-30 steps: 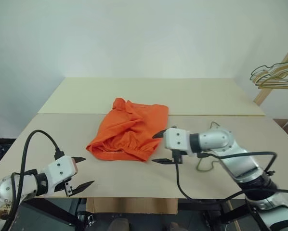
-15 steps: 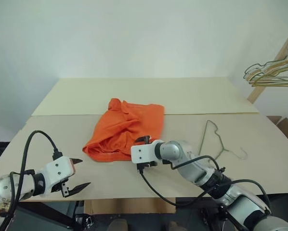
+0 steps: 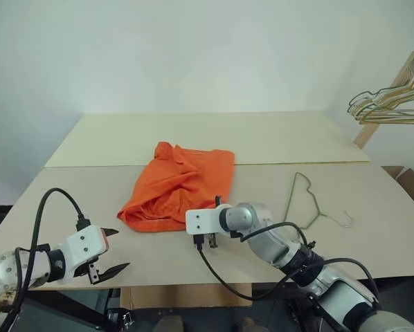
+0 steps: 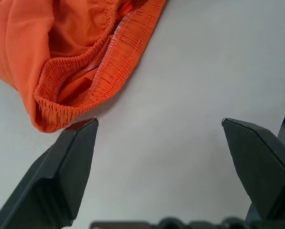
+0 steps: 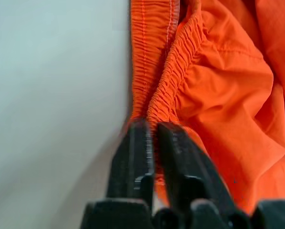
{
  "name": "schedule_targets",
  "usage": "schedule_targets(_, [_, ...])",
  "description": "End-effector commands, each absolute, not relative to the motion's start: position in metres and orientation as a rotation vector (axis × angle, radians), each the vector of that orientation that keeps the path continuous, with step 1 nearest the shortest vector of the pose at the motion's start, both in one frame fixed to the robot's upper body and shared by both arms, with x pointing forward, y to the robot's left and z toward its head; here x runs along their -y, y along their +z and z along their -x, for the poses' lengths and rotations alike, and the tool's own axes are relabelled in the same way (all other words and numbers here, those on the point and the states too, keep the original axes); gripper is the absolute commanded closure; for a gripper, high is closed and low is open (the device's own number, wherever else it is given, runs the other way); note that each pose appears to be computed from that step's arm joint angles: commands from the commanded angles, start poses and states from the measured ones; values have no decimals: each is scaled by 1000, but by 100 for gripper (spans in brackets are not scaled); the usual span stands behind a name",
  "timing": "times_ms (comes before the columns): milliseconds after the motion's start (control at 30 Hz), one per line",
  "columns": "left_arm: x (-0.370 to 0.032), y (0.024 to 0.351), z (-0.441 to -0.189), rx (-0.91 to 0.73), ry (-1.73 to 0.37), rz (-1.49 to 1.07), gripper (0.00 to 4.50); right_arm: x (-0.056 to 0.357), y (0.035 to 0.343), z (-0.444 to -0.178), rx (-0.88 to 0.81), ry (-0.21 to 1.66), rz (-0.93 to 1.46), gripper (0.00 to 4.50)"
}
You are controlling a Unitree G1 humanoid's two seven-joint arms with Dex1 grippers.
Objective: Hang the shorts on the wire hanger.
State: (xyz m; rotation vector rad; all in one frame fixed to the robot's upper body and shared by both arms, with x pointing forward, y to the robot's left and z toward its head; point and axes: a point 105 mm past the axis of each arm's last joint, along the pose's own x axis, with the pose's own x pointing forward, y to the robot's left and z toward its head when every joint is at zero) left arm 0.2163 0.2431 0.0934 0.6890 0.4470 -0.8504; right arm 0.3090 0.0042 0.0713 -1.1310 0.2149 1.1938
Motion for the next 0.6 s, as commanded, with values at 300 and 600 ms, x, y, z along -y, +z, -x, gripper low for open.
schedule_targets(300, [-246,101,-223,-422,-847,-752,0,90,86,-338,-245,1056,1252,446])
schedule_targets(600, [-248,102,-228,-426,-874,-773,0,179,100,-398,-239,890,1476,446])
